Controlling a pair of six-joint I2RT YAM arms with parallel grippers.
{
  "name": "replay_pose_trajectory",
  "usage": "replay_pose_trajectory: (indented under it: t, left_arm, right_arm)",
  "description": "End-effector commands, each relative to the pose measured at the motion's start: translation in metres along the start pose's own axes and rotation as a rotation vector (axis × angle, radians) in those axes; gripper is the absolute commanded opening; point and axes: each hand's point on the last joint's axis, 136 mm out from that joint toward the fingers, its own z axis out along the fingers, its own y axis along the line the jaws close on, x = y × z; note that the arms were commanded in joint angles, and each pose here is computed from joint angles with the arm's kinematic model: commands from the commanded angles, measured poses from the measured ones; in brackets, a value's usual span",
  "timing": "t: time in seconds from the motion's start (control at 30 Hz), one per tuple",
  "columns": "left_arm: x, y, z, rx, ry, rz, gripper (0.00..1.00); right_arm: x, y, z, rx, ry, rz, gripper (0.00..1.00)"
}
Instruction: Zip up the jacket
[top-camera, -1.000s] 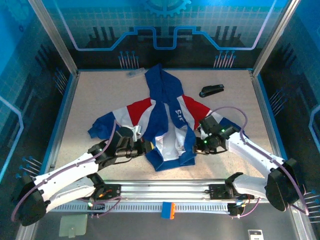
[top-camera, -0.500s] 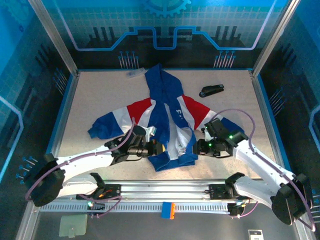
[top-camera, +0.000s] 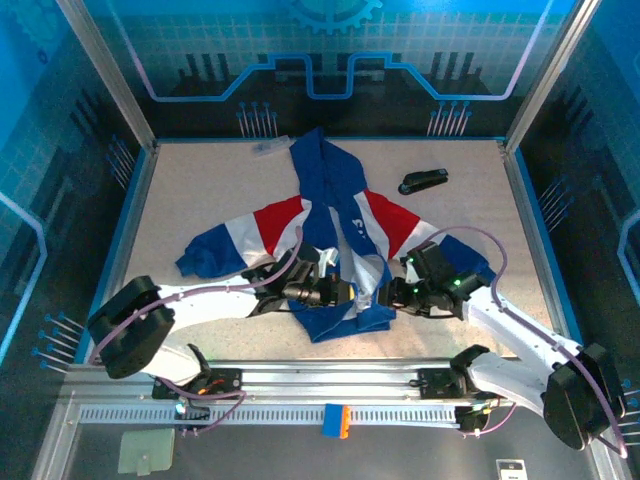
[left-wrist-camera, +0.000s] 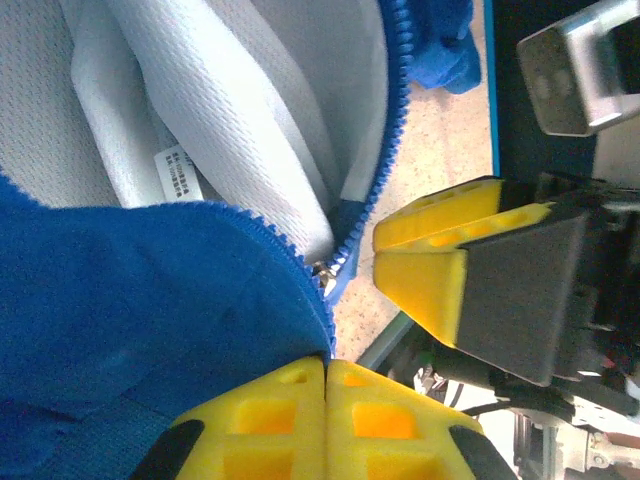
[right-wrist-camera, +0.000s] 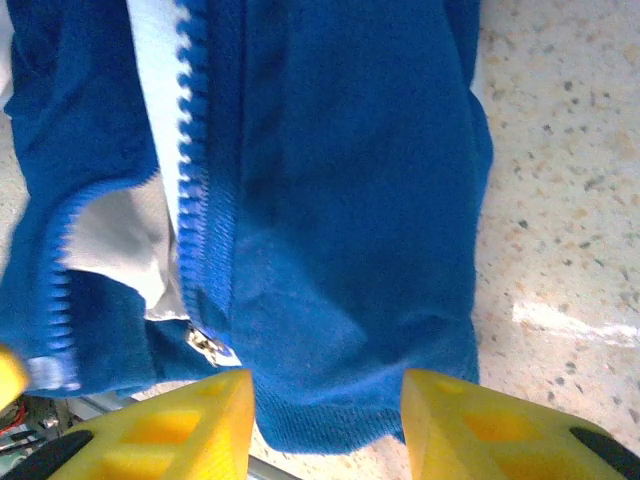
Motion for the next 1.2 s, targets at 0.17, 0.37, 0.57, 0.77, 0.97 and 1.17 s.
replay_pose_trajectory:
  t: [0.17,0.37,0.57,0.77,0.97,1.17]
  left_arm:
    - [-0.004,-0.012,0.032,0.033,0.070,-0.004,0.00]
    - [-0.003,-0.012,0.047,0.021,0.103,-0.009,0.00]
    - [0.003,-0.004,0.051,0.003,0.119,-0.022,0.00]
    - [0.007,0.001,0.045,-0.008,0.115,-0.031,0.00]
    - [0.008,0.000,0.035,-0.026,0.107,-0.010,0.00]
    - [0.002,-0.010,0.015,-0.035,0.076,0.043,0.00]
  right_arm:
    - [-0.002,0.006,0.013,-0.014,0.023,0.002,0.45]
    - [-0.005,0.001,0.021,0.012,0.024,-0.001,0.44]
    - [-0.005,0.001,0.029,0.005,0.039,0.002,0.40]
    - [-0.010,0.006,0.015,-0.010,-0.011,-0.017,0.18]
    - [-0.011,0.013,-0.008,-0.046,-0.073,-0.051,0.16]
    - [-0.009,0.021,-0.017,-0.093,-0.097,-0.102,0.04]
